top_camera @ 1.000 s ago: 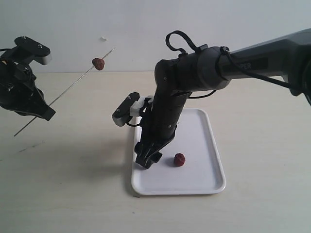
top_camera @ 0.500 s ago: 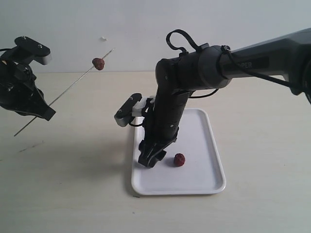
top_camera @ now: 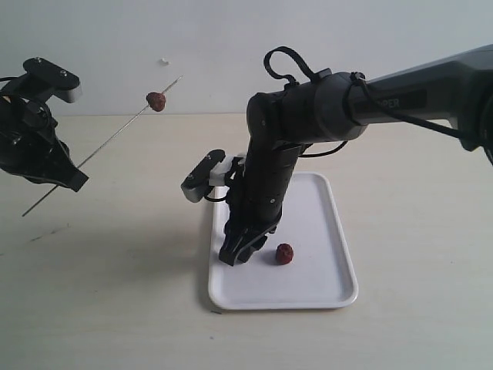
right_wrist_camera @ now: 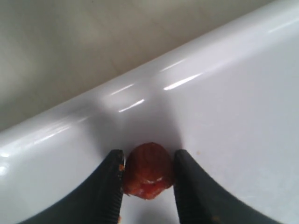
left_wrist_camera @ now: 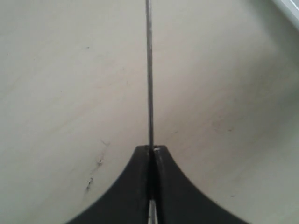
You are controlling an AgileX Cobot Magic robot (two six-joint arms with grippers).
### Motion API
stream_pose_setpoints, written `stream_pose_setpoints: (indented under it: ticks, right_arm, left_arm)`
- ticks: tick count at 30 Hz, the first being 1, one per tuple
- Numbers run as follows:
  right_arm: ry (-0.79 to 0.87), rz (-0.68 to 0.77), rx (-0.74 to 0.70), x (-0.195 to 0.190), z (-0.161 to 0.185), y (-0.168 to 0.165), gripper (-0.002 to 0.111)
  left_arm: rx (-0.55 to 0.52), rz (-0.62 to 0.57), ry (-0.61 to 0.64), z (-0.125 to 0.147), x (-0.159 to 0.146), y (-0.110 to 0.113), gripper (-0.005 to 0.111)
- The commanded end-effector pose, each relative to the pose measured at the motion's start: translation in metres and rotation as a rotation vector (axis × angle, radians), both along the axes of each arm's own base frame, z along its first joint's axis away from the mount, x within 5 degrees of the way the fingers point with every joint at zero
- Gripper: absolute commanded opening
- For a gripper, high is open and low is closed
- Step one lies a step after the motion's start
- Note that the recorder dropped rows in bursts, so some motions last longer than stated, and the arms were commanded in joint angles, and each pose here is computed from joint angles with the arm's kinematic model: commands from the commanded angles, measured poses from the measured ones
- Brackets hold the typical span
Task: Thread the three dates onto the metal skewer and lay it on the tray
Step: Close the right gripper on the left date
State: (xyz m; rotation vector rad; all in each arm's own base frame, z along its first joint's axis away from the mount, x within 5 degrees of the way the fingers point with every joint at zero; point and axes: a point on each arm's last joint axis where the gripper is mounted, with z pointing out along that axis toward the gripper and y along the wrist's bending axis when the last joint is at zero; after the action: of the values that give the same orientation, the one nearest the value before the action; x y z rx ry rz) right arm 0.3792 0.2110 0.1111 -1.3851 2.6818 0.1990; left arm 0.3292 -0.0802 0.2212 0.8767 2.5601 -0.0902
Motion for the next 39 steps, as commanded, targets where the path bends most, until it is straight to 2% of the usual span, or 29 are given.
stream_pose_setpoints:
  ticks: [1,21,25,32,36,39]
  right_arm:
    - [0.049,-0.012,-0.016,-0.002,-0.010,-0.003,0.035]
    - [0.047,-0.063,-0.009,-0.002,-0.010,-0.003,0.035]
    - [0.046,-0.074,-0.008,-0.001,-0.010,-0.003,0.030]
    - [0.046,-0.084,-0.008,-0.001,-0.009,-0.003,0.030]
    - [0.032,-0.096,-0.001,0.000,0.006,-0.008,0.030]
    - [0.036,-0.155,0.027,0.005,0.026,-0.024,0.030]
  left_arm:
    - [-0.017,0.009,-0.024,0.005,0.001,0.000,0.000]
    - [-0.017,0.009,-0.024,0.005,0.001,0.000,0.000]
    - [-0.017,0.009,-0.024,0.005,0.001,0.000,0.000]
    - [-0.017,0.009,-0.024,0.005,0.001,0.000,0.000]
    - [-0.013,0.001,-0.026,0.005,0.001,0.000,0.000]
    - [-0.007,-0.017,-0.030,0.005,0.001,-0.001,0.000]
